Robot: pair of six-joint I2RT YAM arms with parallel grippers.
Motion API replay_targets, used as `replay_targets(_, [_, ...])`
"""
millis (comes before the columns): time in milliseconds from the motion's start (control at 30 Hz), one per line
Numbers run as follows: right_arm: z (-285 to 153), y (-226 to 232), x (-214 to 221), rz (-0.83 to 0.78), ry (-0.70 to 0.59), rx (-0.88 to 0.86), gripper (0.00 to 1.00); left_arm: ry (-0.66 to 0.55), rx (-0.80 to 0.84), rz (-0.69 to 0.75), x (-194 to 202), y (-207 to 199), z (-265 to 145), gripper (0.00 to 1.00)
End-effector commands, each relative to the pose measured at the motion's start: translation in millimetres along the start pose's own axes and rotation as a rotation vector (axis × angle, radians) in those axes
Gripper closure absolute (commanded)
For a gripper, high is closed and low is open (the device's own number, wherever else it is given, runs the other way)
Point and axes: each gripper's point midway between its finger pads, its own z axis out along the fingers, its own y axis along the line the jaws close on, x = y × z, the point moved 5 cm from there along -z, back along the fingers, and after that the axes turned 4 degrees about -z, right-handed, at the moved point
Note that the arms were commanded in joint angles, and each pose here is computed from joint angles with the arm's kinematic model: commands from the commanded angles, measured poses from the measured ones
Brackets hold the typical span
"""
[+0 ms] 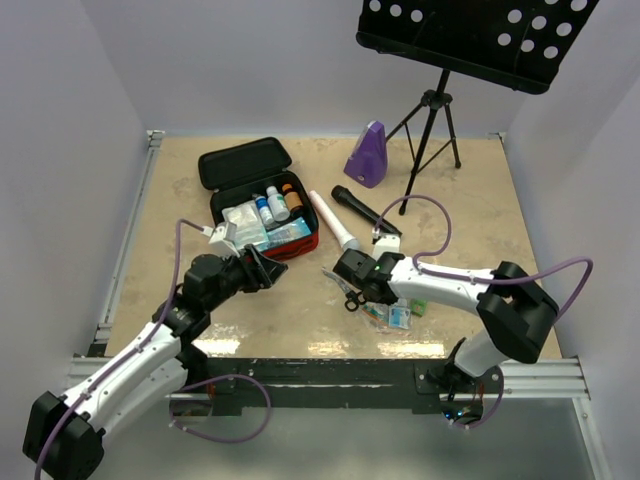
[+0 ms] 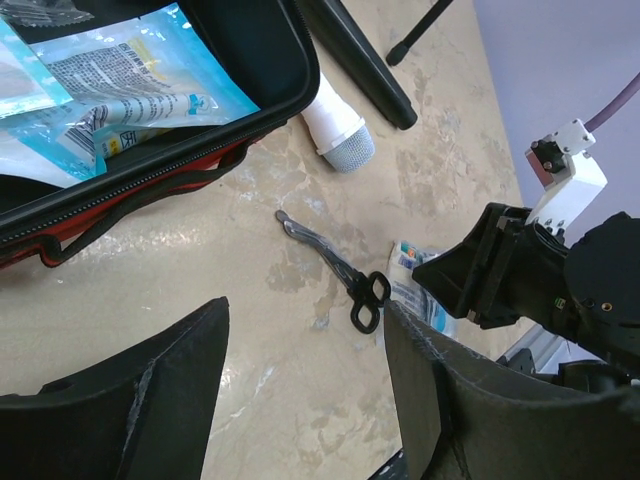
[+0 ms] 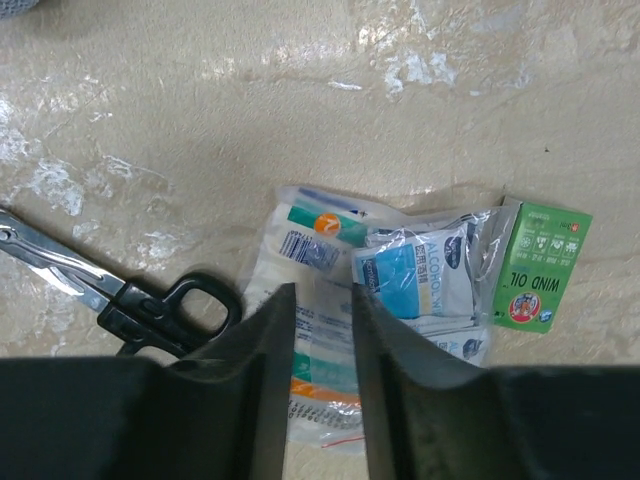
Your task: Organize the medicine kit
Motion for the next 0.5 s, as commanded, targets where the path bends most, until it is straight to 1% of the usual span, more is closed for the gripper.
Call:
replay_targets(0, [1, 1, 3, -0.022, -0.009, 0.009, 0.75, -0.039, 0.015, 0.021, -10, -8, -3, 0.33])
replay_targets(67, [-1, 2, 2, -0.02, -0.012, 0.0, 0.85, -0.041, 0.012, 0.022, -10, -7, -4, 0.33])
replay_targets(133, [-4, 2, -2, -0.013, -0.026, -0.009, 0.97, -0.039, 0.01, 0.021, -9, -6, -5, 0.33])
replay_targets(167, [-7, 2, -4, -0.01, -0.033, -0.019, 1.0, -0.039, 0.008, 0.02, -9, -6, -5, 0.33])
replay_targets(300, [-39, 14, -25, 0.03, -0.109, -0.134, 1.0, -0.04, 0.004, 0.022, -8, -5, -4, 0.33])
replay_targets(467, [-86, 28, -71, 0.108, -0.212, -0.282, 1.0, -0.043, -0.009, 0.024, -12, -6, -3, 0.33])
